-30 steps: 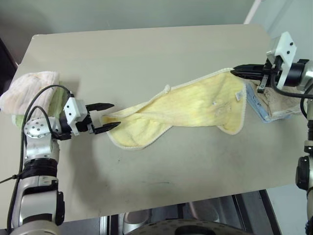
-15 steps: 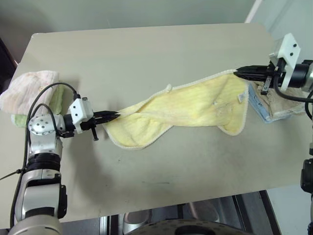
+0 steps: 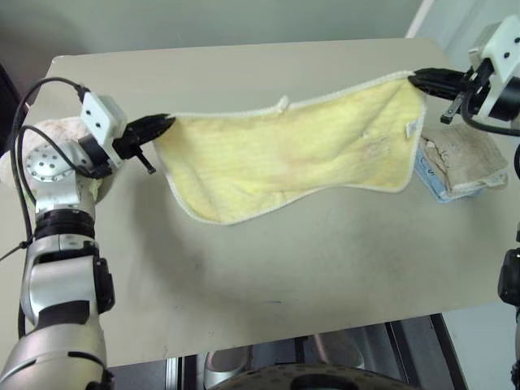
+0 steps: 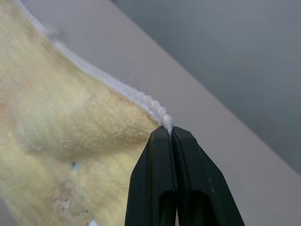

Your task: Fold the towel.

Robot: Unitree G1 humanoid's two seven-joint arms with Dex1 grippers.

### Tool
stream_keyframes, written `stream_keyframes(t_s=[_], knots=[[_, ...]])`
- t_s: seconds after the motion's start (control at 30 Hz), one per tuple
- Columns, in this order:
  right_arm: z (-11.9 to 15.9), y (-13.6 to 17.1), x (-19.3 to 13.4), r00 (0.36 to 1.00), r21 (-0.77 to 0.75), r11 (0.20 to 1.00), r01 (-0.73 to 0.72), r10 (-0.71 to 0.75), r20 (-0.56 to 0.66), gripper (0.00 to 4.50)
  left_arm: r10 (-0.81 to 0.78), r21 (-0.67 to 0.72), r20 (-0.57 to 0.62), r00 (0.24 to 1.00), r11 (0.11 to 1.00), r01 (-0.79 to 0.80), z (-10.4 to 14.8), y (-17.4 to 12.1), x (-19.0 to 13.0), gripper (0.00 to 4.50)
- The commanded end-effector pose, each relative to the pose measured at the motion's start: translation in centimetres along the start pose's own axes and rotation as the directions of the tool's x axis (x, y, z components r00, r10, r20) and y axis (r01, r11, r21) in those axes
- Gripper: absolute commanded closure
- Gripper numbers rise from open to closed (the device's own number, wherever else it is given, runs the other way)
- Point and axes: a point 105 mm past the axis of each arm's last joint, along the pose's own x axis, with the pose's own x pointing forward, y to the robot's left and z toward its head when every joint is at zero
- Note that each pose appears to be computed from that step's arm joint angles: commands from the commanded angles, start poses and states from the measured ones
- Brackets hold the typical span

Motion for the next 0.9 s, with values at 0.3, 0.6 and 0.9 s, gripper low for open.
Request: stream_keyframes(t_s=[0.3,0.6,0.9], knots=[[1.9,-7.0,1.9,0.902,0.051,0.908,0.415,-0.418,0.108,4.50,0.408,0.099,-0.046,0.912,0.910,-0.402,4.8,7.4,2.4,4.48],[3.5,-9.9,-0.2,0.799,0.063,0.817,0.573,-0.575,0.177,4.50,0.614,0.248,-0.025,0.789,0.768,-0.591,8.9,11.6,1.2,4.48],[1.2,-5.1,-1.5,0.928,0.075,0.963,0.260,-0.271,0.254,4.50,0.361,0.092,0.019,0.932,0.928,-0.361,7.9,9.1,0.5,4.48]])
